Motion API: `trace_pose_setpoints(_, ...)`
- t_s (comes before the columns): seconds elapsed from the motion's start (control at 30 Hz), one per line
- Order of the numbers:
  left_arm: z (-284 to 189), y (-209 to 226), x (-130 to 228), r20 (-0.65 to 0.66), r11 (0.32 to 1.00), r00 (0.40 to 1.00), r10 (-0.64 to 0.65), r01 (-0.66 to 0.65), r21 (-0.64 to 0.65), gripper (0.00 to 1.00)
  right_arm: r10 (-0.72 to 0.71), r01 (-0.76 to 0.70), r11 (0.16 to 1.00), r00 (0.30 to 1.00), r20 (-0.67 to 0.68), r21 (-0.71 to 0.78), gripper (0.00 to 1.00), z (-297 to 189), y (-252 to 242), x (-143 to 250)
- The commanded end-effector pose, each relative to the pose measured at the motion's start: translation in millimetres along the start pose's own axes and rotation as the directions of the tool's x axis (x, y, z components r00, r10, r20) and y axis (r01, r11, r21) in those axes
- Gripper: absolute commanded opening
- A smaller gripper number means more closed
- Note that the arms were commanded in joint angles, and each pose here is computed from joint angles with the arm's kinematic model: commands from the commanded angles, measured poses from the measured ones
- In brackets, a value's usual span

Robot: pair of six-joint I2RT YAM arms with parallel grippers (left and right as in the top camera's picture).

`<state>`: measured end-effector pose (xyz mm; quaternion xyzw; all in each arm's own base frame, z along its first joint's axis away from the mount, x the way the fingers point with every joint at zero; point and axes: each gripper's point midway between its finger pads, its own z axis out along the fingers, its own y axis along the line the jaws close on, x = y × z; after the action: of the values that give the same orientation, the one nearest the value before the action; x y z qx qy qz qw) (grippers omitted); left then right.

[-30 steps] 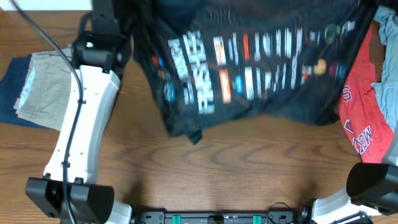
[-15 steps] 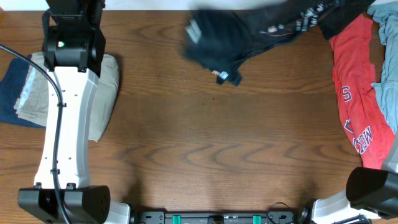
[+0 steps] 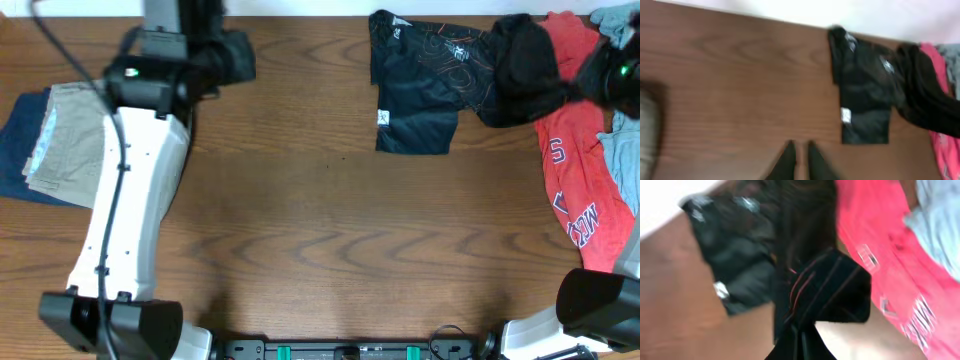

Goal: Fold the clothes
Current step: 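Grasp the black jersey at the far edge with the left gripper and pull it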

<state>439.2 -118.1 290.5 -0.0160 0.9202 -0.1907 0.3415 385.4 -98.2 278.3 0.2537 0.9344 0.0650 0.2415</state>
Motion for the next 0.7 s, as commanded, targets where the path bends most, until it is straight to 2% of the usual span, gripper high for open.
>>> trace_pose_setpoints(0.0, 34, -13, 29, -0.11, 1.0, 0.994, 0.01, -0.008, 0.023, 0.38, -0.012, 0.012, 0.993, 1.0, -0.008, 0.116, 0.01, -10, -20, 7)
trace_pose_setpoints(0.1, 69, -27, 48, -0.177, 0.998, 0.983, 0.043, -0.037, 0.042, 0.56, -0.002, 0.012, 0.989, 0.998, -0.065, 0.15, 0.01, -11, -27, 22)
trace_pose_setpoints(0.17, 93, -32, 60, -0.212, 0.997, 0.975, 0.063, -0.053, 0.05, 0.6, 0.002, 0.013, 0.988, 0.996, -0.09, 0.157, 0.01, -12, -29, 28)
trace_pose_setpoints(0.43, 192, -51, 119, -0.332, 0.99, 0.936, 0.116, -0.081, 0.119, 0.67, -0.008, 0.034, 0.985, 0.988, -0.155, 0.167, 0.01, -14, -31, 43)
trace_pose_setpoints(0.67, 249, -68, 154, -0.337, 0.978, 0.926, 0.169, -0.116, 0.171, 0.7, -0.012, 0.043, 0.985, 0.983, -0.181, 0.168, 0.01, -15, -30, 50)
